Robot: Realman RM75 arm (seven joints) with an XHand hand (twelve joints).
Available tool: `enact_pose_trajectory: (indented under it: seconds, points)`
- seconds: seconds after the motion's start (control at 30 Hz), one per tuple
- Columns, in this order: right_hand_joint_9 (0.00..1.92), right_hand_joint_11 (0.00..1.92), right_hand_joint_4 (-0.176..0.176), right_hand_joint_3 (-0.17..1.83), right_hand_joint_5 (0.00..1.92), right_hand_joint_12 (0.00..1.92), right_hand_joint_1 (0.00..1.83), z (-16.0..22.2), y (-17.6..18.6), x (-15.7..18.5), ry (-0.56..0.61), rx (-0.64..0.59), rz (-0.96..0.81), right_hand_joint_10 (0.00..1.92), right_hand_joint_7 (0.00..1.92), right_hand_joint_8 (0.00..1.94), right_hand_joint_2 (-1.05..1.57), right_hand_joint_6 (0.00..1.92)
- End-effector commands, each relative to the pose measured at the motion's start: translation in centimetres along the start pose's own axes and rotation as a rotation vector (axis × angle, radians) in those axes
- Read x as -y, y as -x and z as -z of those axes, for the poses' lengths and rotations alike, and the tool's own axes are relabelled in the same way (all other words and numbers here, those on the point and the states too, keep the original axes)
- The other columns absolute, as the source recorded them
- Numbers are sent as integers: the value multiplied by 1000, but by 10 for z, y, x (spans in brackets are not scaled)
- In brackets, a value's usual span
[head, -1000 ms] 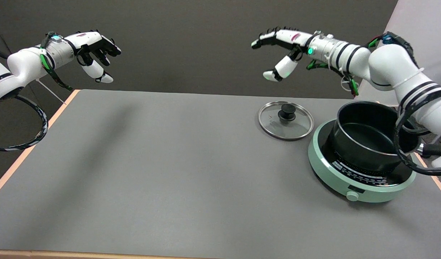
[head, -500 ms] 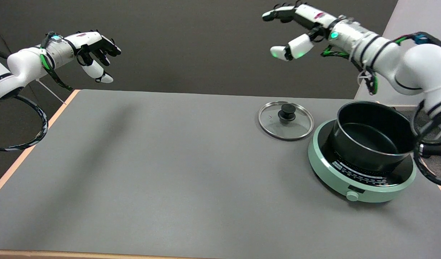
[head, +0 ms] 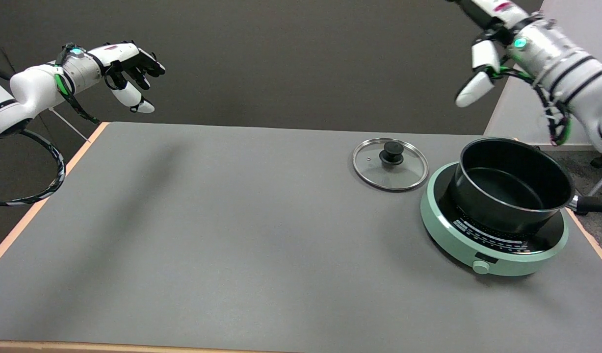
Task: Place the pot lid onto the table.
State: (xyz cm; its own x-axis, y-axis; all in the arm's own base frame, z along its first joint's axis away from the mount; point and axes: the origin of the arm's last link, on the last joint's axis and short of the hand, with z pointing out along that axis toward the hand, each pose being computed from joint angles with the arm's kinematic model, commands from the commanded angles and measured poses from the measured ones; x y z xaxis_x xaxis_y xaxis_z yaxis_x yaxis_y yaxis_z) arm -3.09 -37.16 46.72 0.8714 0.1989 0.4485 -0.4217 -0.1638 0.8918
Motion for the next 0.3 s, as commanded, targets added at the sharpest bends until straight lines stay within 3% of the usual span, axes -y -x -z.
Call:
enact_pose_trajectory:
  seconds: [0.03,0.13,0.27,0.3]
  points:
    - [90,90,-11,955,90,90,1305,92,-63,-1,168,-252,186,90,90,90,-1047,90]
    - [91,91,-17,946,91,91,1310,111,-68,-14,230,-270,191,91,91,91,-1047,91]
    - [122,122,-80,900,122,122,1311,132,-73,-31,322,-298,217,122,122,122,-1047,122]
    - [128,128,-55,907,128,128,1328,136,-75,-35,347,-312,227,128,128,128,-1047,128]
